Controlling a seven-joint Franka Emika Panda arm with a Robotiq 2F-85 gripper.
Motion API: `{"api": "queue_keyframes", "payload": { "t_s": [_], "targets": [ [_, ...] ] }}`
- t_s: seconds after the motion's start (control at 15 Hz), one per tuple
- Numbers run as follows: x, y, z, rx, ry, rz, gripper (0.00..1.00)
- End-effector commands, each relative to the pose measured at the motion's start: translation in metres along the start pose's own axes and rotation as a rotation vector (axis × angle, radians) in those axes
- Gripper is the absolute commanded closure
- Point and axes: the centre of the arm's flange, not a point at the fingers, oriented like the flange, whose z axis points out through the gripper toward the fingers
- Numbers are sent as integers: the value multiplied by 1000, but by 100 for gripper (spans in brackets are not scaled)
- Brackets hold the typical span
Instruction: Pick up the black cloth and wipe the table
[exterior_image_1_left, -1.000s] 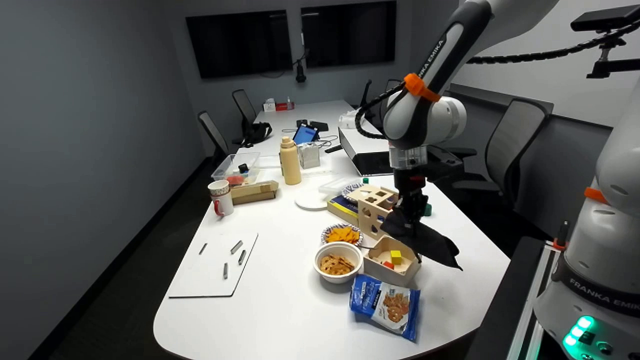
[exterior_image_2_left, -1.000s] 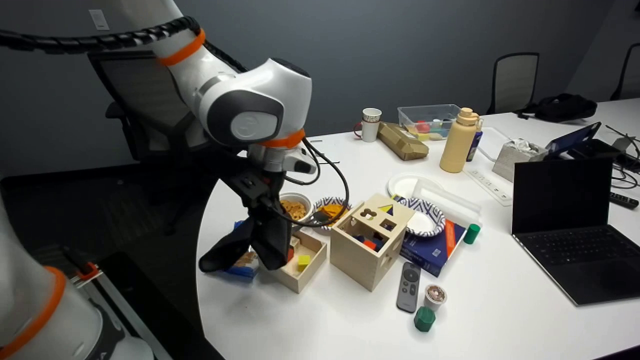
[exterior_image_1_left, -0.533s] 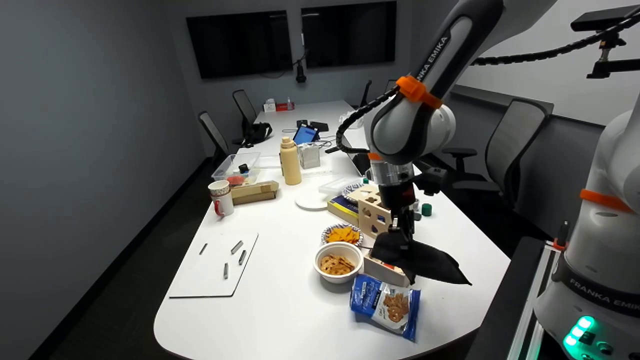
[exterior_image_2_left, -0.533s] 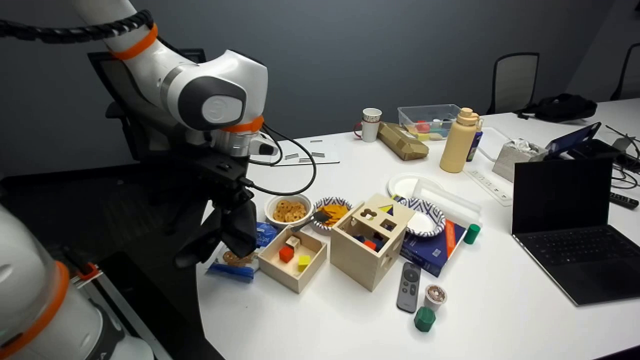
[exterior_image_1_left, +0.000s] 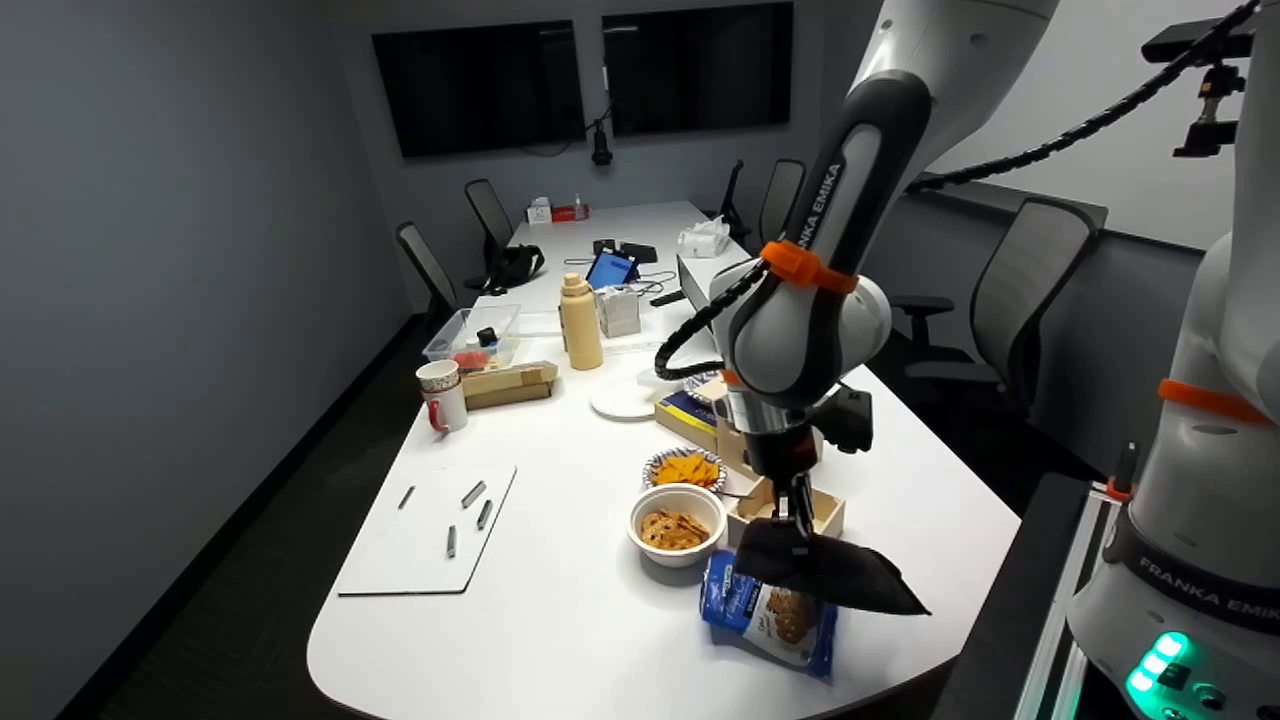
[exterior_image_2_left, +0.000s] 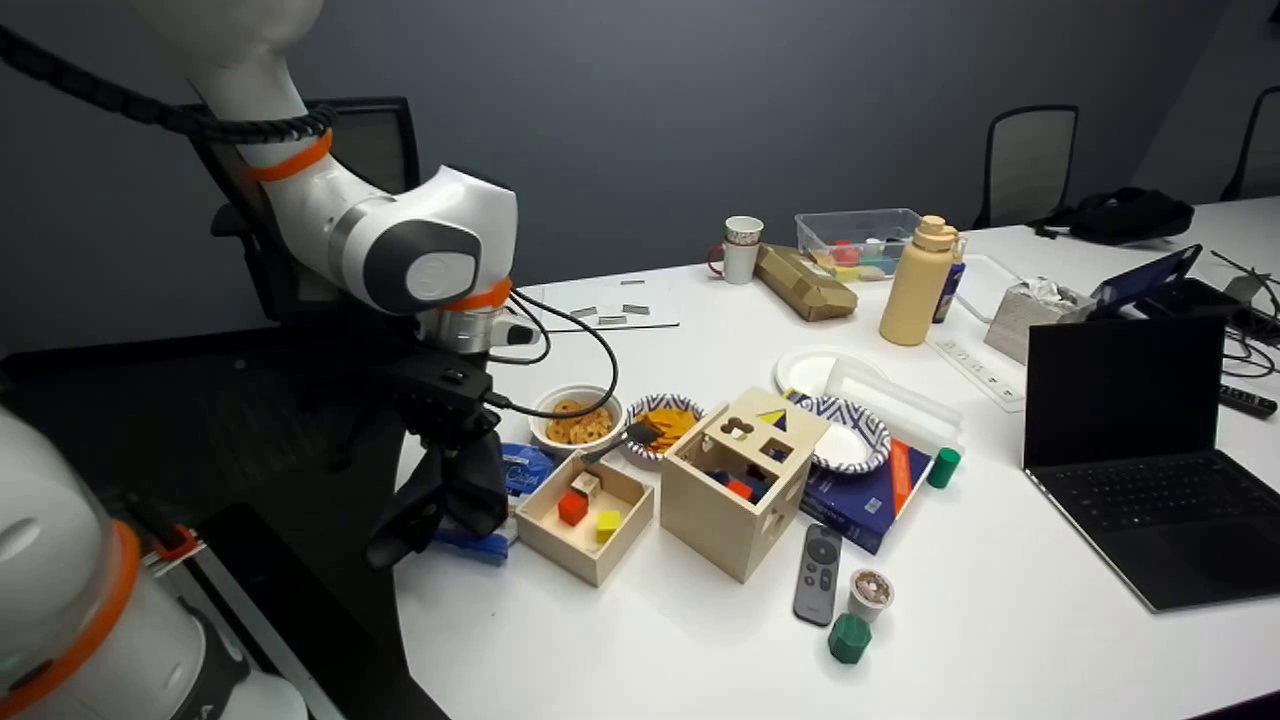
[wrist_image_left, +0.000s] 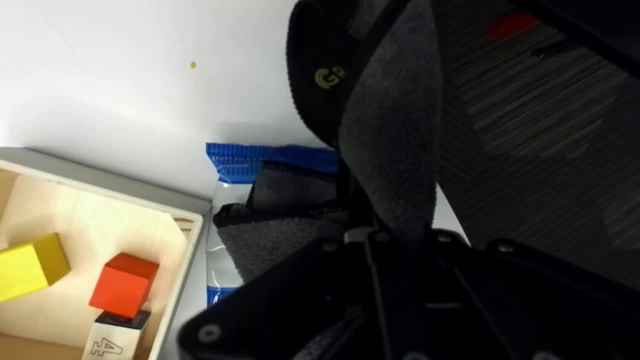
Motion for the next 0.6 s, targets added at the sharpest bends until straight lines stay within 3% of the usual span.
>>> {"api": "queue_keyframes", "payload": {
  "t_s": [0.0, 0.33, 0.4, 0.47, 0.53],
  "targets": [
    [37, 5, 20, -11, 39, -32, 98],
    [64, 14, 24, -6, 96, -18, 98],
    [67, 17, 23, -7, 110, -16, 66],
    [69, 19, 22, -8, 120, -12, 65],
    [71, 21, 21, -9, 129, -8, 58]
  ]
}}
